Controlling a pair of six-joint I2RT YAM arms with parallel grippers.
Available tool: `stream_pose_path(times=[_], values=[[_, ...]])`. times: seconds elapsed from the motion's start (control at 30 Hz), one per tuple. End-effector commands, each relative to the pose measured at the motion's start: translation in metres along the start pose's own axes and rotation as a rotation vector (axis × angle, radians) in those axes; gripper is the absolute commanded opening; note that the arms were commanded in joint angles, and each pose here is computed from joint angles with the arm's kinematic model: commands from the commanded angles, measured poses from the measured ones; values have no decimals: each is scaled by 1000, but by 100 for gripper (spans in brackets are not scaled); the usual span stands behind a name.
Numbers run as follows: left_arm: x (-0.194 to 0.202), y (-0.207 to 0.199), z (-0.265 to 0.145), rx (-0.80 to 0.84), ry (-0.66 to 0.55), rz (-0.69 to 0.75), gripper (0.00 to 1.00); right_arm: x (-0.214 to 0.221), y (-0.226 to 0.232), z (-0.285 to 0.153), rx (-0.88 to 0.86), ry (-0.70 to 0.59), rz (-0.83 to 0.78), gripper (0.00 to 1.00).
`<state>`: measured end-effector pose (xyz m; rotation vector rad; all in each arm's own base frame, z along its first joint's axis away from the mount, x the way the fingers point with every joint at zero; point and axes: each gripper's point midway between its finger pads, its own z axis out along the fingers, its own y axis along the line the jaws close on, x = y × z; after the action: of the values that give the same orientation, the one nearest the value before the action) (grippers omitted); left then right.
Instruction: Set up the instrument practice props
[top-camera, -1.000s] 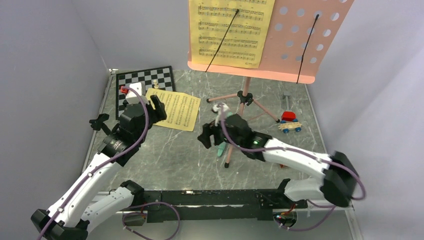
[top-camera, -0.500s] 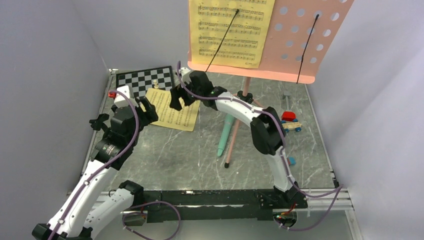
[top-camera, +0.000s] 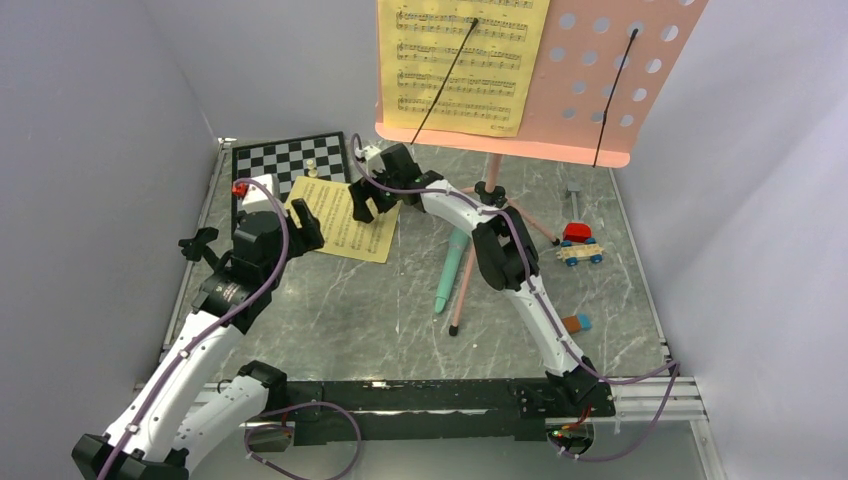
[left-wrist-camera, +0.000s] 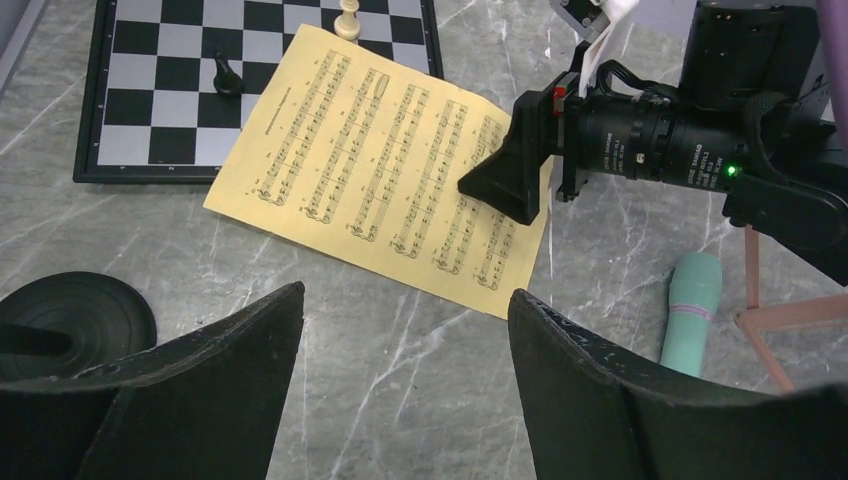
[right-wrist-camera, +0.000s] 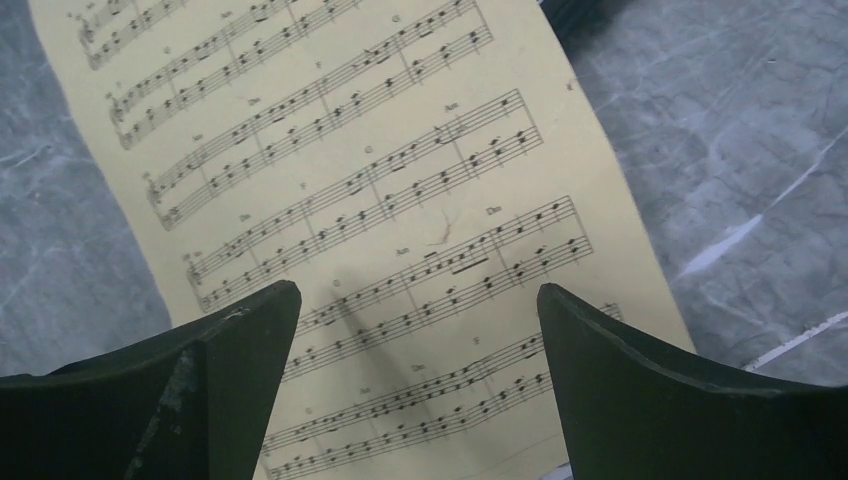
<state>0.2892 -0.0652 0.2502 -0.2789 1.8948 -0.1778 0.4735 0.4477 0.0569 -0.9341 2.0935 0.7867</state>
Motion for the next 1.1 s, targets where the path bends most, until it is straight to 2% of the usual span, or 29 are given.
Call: stream_pose_path(times=[0.0, 0.23, 0.4, 0.87, 1.07], values=[[-4, -6, 2, 31, -17, -19, 79, -45, -9, -6, -9, -148, -58, 94], [-1, -6, 4, 38, -9, -22, 79, -56, -25, 0, 67, -235, -55, 94], [3, -7, 6, 41, 3, -22, 79, -57, -35, 16, 85, -234, -28, 94], [10, -6, 7, 48, 20, -22, 79, -60, -48, 24, 78, -286, 4, 95], [9, -7, 8, 53, 23, -20, 79, -53, -35, 22, 4, -257, -4, 95]])
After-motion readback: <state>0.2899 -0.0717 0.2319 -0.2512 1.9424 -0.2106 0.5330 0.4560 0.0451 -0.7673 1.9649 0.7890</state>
